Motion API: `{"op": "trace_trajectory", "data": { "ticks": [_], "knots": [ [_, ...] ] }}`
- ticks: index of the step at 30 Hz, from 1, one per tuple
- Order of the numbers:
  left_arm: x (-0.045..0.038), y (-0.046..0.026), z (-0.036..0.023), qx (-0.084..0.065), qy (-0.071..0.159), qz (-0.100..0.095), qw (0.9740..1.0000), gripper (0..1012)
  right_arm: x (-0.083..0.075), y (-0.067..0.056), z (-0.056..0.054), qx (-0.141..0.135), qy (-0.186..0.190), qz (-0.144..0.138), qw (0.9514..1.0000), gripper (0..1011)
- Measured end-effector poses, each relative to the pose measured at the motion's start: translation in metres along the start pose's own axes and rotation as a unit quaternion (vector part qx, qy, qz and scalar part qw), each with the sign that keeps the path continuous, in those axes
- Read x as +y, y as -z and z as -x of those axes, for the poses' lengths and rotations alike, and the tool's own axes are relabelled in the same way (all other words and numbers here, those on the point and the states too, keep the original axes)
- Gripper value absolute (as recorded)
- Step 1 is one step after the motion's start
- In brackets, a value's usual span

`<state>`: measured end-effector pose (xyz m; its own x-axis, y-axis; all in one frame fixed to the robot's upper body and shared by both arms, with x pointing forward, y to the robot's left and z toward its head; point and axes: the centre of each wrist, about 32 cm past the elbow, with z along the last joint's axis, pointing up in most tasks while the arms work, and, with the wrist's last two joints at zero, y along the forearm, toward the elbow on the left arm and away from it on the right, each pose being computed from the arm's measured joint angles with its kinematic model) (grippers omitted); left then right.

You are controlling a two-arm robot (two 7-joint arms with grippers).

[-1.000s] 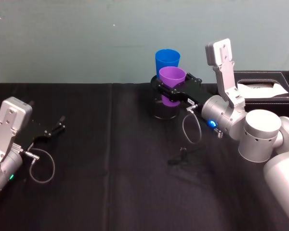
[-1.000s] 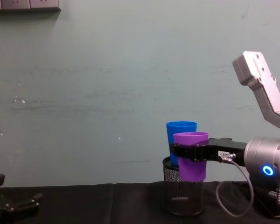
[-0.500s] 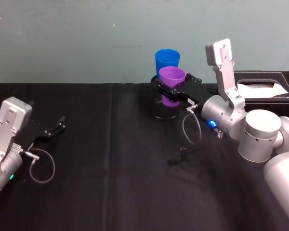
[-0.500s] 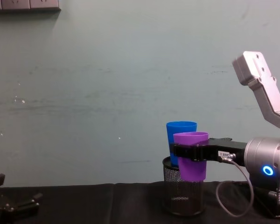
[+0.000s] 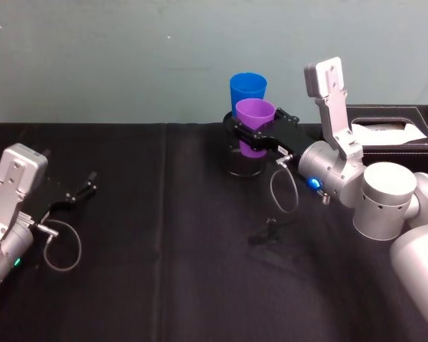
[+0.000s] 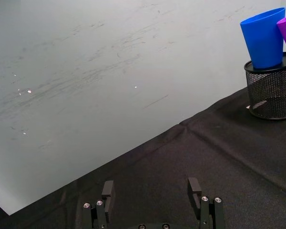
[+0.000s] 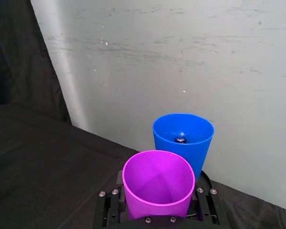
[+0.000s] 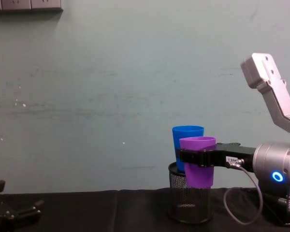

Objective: Pick up one cup with a gripper and tap it against the other cup.

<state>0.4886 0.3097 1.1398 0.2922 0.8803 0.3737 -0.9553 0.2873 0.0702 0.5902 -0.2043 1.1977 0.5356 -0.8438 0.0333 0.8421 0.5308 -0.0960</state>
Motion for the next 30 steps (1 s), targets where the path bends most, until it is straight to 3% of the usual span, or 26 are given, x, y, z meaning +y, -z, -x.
{"op": "trace_trajectory", "data": {
  "ticks": [30],
  "knots": [
    [0.0, 0.0, 0.0, 0.0, 0.0, 0.0, 1.0, 1000, 0.0, 0.0, 0.0, 0.0, 0.0, 0.0, 1.0, 726]
  ]
}}
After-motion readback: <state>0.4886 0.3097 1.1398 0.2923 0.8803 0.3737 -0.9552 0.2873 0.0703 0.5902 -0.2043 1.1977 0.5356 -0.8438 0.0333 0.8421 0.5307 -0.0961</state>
